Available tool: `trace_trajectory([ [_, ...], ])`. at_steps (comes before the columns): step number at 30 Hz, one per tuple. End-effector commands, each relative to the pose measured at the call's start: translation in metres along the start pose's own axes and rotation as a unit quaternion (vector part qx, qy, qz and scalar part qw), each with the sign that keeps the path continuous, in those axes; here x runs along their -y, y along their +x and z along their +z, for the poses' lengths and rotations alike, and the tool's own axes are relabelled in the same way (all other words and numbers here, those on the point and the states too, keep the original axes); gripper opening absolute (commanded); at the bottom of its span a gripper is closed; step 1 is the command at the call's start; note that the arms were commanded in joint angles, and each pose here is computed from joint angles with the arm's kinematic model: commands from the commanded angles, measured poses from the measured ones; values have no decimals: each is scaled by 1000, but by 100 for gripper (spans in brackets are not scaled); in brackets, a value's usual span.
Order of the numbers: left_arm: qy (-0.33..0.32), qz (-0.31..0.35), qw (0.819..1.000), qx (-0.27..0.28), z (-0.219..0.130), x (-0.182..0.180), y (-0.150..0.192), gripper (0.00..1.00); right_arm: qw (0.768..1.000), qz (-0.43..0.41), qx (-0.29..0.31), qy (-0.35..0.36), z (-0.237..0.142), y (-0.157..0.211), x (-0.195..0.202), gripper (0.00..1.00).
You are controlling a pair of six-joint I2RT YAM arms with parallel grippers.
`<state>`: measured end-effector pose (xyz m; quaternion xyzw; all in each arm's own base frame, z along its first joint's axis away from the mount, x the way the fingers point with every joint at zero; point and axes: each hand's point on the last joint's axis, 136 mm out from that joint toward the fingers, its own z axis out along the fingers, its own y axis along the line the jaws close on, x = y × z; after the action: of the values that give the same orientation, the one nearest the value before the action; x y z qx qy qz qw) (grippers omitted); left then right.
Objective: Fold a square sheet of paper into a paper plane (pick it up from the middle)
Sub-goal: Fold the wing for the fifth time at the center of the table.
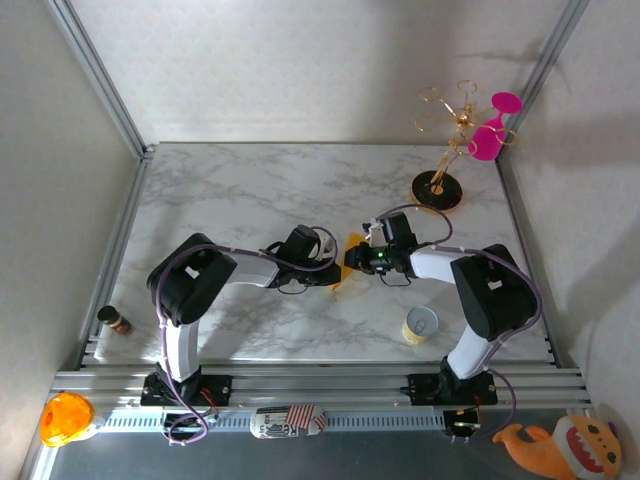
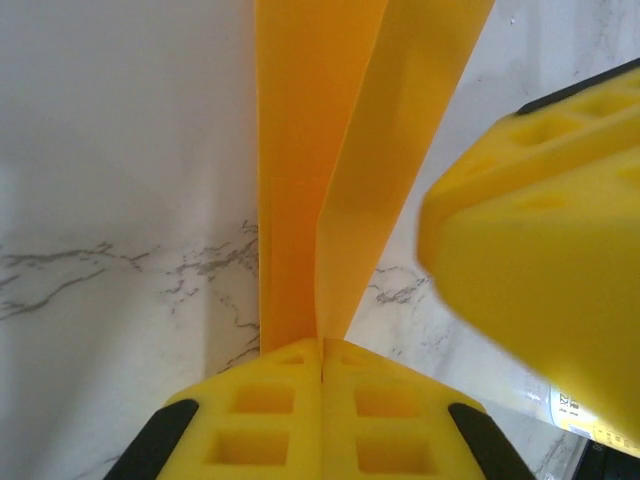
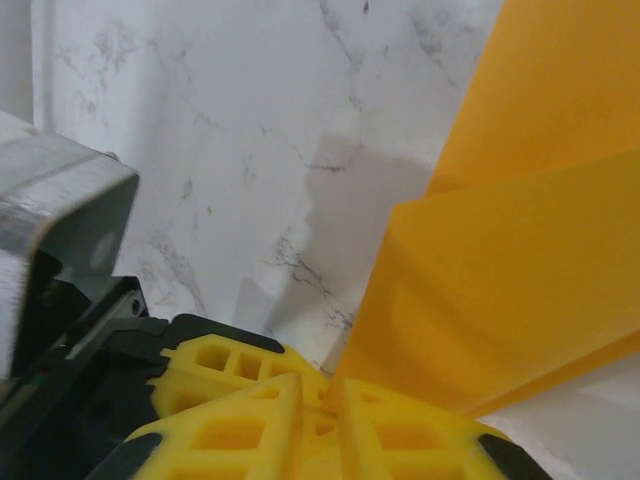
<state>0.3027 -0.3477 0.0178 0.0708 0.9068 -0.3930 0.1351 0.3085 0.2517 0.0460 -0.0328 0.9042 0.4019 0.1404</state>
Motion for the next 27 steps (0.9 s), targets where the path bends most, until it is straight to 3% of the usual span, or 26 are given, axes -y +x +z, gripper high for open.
trace_trajectory([
  [1, -57, -38, 996, -48, 14, -39, 31, 2, 1000, -5, 0, -9, 5, -7, -5, 17],
  [27, -72, -50, 994, -65, 18, -49, 40, 4, 996, 21, -3, 82, 9, 0, 34, 16],
])
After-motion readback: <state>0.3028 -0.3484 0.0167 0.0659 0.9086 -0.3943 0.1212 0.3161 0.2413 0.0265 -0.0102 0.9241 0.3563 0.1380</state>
